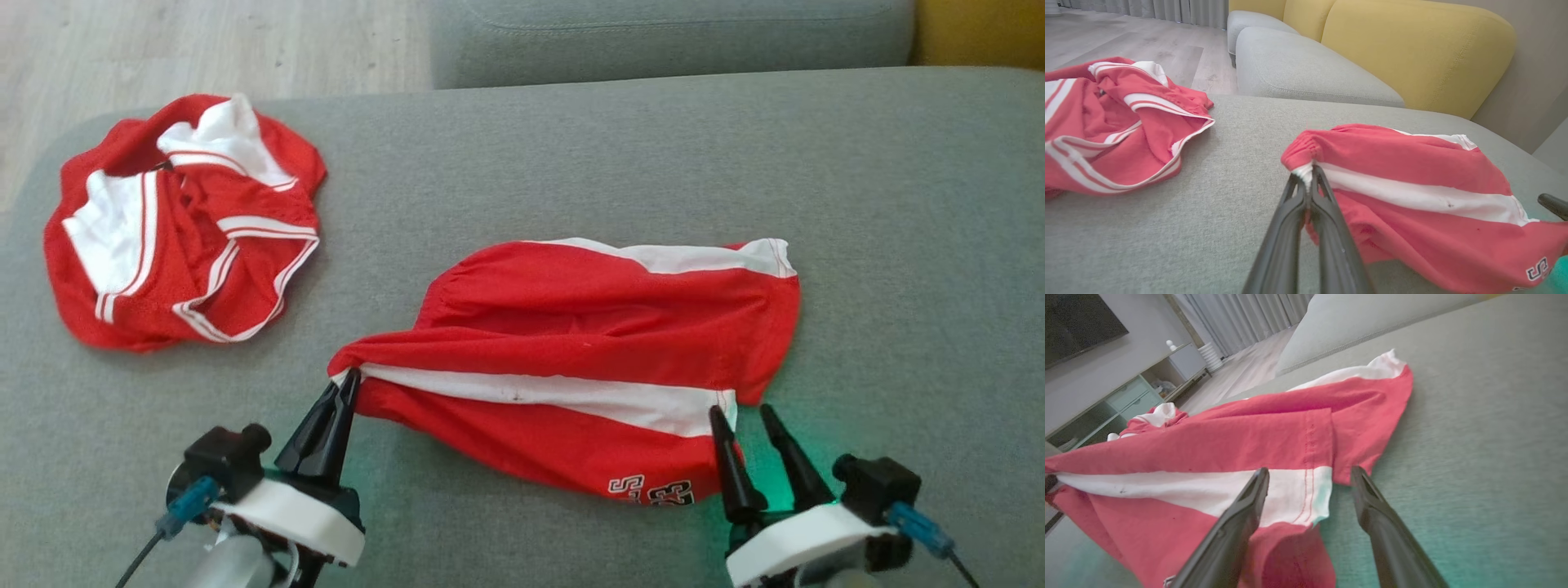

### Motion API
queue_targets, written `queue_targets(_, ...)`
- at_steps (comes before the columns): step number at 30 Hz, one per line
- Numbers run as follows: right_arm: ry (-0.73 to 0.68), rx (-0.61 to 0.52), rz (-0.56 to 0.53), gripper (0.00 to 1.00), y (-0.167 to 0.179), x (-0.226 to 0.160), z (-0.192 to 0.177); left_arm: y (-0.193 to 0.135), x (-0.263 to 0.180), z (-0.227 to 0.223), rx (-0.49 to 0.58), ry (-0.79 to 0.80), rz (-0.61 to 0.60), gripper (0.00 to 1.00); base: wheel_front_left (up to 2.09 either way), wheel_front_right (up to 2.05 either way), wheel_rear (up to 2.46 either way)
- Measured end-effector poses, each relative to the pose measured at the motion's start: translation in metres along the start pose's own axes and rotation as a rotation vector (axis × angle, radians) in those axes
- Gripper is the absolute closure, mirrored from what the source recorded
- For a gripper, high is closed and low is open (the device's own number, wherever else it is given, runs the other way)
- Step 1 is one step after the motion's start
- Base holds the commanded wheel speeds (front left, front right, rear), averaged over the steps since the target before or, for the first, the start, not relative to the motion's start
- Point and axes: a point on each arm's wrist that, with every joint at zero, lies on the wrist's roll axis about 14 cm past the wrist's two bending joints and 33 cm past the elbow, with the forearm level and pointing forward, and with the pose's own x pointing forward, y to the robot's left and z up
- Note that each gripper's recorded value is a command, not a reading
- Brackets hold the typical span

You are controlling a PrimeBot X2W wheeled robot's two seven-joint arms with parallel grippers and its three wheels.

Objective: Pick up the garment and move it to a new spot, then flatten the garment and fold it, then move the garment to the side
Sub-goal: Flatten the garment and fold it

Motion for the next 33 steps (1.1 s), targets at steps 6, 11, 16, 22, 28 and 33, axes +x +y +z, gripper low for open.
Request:
queue_targets(6, 0.096, 0.062, 0.019, 0.05, -0.003, 0.005, -0.022, 0.006, -0.003, -0.004, 0.001, 0.011, 0.022, 1.00, 0.00, 0.00, 0.00)
queue_targets(11, 0.153, 0.129, 0.057, 0.65, 0.009, 0.007, -0.035, 0.007, -0.002, -0.003, -0.005, 0.006, 0.027, 1.00, 0.00, 0.00, 0.00)
queue_targets(16, 0.164, 0.119, 0.082, 1.00, 0.008, 0.011, -0.032, 0.007, -0.002, -0.004, -0.006, 0.008, 0.027, 1.00, 0.00, 0.00, 0.00)
queue_targets(22, 0.148, 0.093, 0.107, 1.00, 0.009, 0.012, -0.023, 0.004, -0.001, -0.001, 0.009, 0.003, 0.016, 1.00, 0.00, 0.00, 0.00)
queue_targets(28, -0.060, -0.002, 0.085, 1.00, -0.014, 0.028, 0.048, -0.014, 0.015, 0.018, 0.055, -0.036, -0.073, 1.00, 0.00, 0.00, 0.00)
queue_targets(33, -0.317, -0.151, 0.066, 1.00, -0.034, 0.048, 0.147, -0.030, 0.061, 0.084, 0.198, -0.127, -0.205, 1.00, 0.00, 0.00, 0.00)
